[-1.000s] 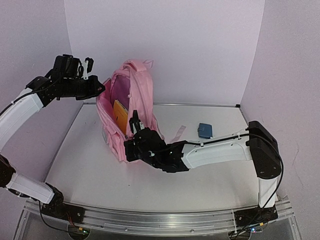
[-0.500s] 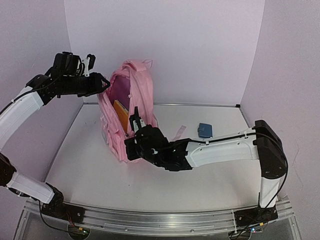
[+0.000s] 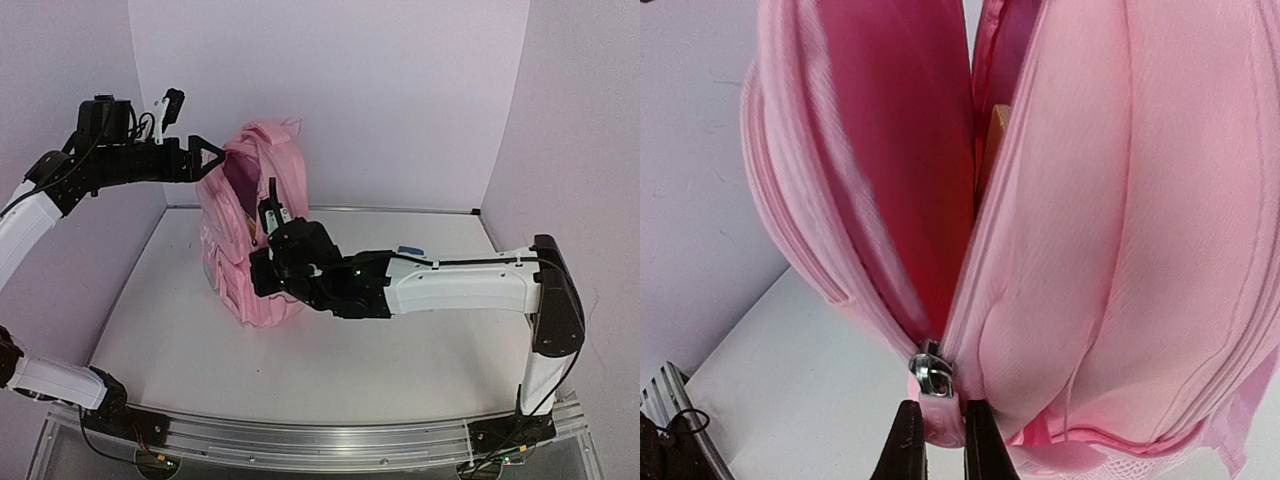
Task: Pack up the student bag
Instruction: Zip the student bag at the center of the board.
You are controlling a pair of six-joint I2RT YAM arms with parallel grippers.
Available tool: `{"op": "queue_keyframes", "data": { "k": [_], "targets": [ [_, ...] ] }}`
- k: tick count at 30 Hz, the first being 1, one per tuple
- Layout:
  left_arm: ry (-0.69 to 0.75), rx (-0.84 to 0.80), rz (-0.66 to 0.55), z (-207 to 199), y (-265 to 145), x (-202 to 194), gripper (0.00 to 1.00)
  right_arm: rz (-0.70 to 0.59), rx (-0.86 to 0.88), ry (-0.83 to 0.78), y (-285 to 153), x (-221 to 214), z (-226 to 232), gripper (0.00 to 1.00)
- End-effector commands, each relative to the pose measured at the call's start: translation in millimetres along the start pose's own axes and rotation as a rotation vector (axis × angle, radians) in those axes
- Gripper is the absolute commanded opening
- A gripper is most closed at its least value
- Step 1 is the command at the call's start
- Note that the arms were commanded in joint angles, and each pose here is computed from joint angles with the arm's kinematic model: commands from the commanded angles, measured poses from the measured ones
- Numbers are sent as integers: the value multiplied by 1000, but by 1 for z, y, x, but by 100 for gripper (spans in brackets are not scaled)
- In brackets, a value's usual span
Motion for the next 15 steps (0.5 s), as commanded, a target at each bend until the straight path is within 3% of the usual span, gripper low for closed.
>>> {"op": "queue_keyframes", "data": {
  "k": [1,8,15],
  "targets": [
    [70,-56,25,-3,-7,-7,99,-207,-10,68,-39,83,-2,0],
    [106,-220,85,-11,-11,-22,96,-265,-56,48,-45,112,-3,0],
    [-35,-286,151,-10,-2,-34,85,-286,-76,25,-44,127,-5,0]
  ]
}}
Point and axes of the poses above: each gripper's point midway between its finger pads, its own y axis out along the fingers, its own z axis along the line the jaws close on, x = y × z, the point moved 10 cm from there along -y, back along the fingers, and after that the axes turned 10 degrees about -y, right-handed, at the moved point
